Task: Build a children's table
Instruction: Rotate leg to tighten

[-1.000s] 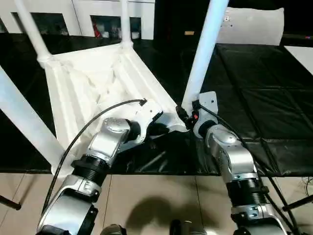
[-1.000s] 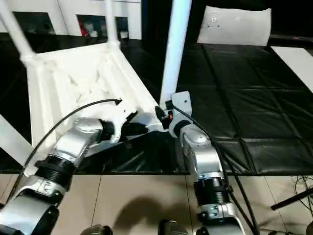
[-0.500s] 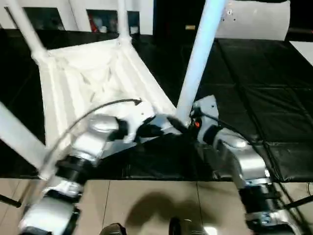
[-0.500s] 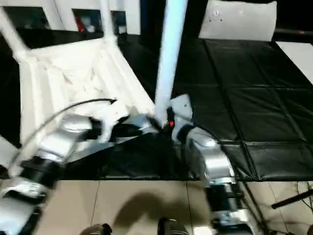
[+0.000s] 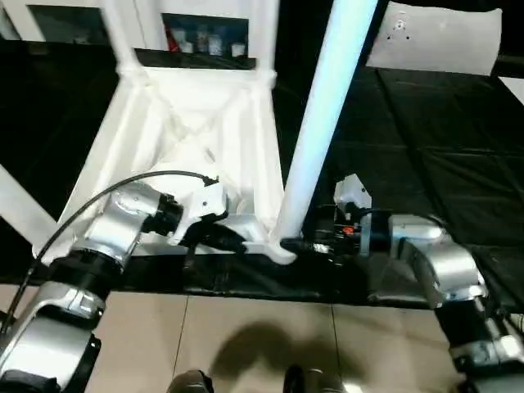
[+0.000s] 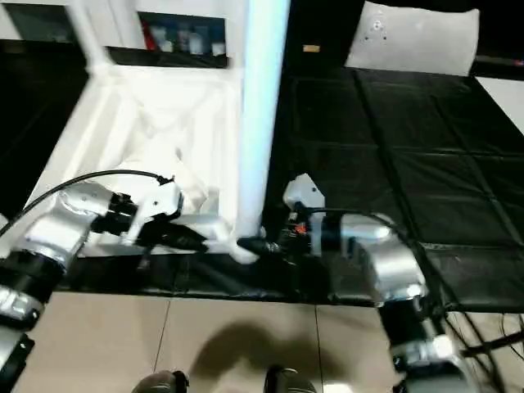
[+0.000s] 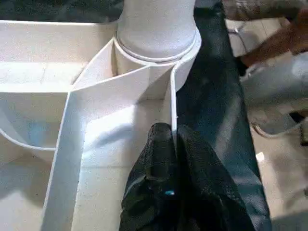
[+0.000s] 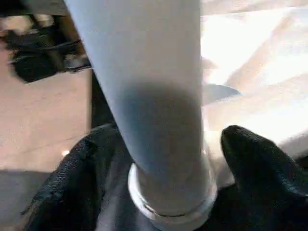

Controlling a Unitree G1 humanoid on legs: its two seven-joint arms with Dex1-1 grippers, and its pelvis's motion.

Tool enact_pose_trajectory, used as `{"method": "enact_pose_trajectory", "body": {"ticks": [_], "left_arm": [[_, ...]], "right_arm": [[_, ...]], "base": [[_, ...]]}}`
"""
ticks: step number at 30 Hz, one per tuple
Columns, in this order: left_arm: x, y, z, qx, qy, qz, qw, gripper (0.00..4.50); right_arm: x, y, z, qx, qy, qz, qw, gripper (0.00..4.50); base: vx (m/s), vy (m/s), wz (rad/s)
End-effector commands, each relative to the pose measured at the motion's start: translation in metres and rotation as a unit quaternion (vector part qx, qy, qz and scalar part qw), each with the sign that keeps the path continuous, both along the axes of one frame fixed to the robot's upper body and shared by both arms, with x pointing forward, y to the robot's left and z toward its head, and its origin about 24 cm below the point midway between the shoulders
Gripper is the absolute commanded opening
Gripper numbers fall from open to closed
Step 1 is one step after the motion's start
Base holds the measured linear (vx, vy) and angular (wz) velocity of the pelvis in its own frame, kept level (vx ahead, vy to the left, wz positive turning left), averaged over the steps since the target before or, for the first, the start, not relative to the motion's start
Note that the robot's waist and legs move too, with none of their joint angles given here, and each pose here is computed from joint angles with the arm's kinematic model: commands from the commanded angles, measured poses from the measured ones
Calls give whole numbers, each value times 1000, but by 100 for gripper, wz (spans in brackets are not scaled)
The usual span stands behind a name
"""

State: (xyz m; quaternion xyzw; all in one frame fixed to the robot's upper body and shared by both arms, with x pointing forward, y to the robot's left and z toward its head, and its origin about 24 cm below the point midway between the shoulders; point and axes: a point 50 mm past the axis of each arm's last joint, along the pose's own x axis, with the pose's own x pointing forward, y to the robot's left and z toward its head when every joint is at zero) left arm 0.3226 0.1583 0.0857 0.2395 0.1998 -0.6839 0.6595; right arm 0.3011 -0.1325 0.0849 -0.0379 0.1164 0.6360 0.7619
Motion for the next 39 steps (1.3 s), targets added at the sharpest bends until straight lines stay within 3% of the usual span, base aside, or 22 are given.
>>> {"method": "enact_pose_trajectory", "body": {"ticks": [1,13,18,21,22,26,32,33,36,39], "left_arm": [[-4,-6,-4,30,14,-50,998,0],[-1,-8,-3,36,20,-75,996,0],[1,-8,-5,31,16,-60,998,0],[4,-12,-6,15,11,-26,1000,0],[9,-17,-7,0,2,26,1000,0],[12,-30,-8,-30,-1,80,996,0],[16,-66,-13,-78,-3,187,979,0],[19,-80,-12,-98,-6,233,967,0],[20,-97,-9,-118,-15,274,954,0],[21,-105,-7,-124,-21,288,949,0]], "right_arm": [[-1,0,1,1,11,30,999,332],[-2,7,-2,-3,30,91,995,229],[-6,8,-5,0,41,90,995,214],[-9,12,-10,3,50,62,997,209],[-8,20,-18,-5,54,5,999,209],[-7,35,-30,-14,45,-97,994,206],[-3,67,-42,-4,68,-259,963,198],[0,75,-43,-10,74,-304,950,198],[6,83,-38,3,90,-366,926,198],[9,87,-34,14,91,-387,918,198]], "base": [[0,0,0],[0,0,0],[0,0,0],[0,0,0],[0,0,0],[-29,-3,-2],[-9,-1,-1],[0,0,0],[0,0,0],[0,0,0]]}}
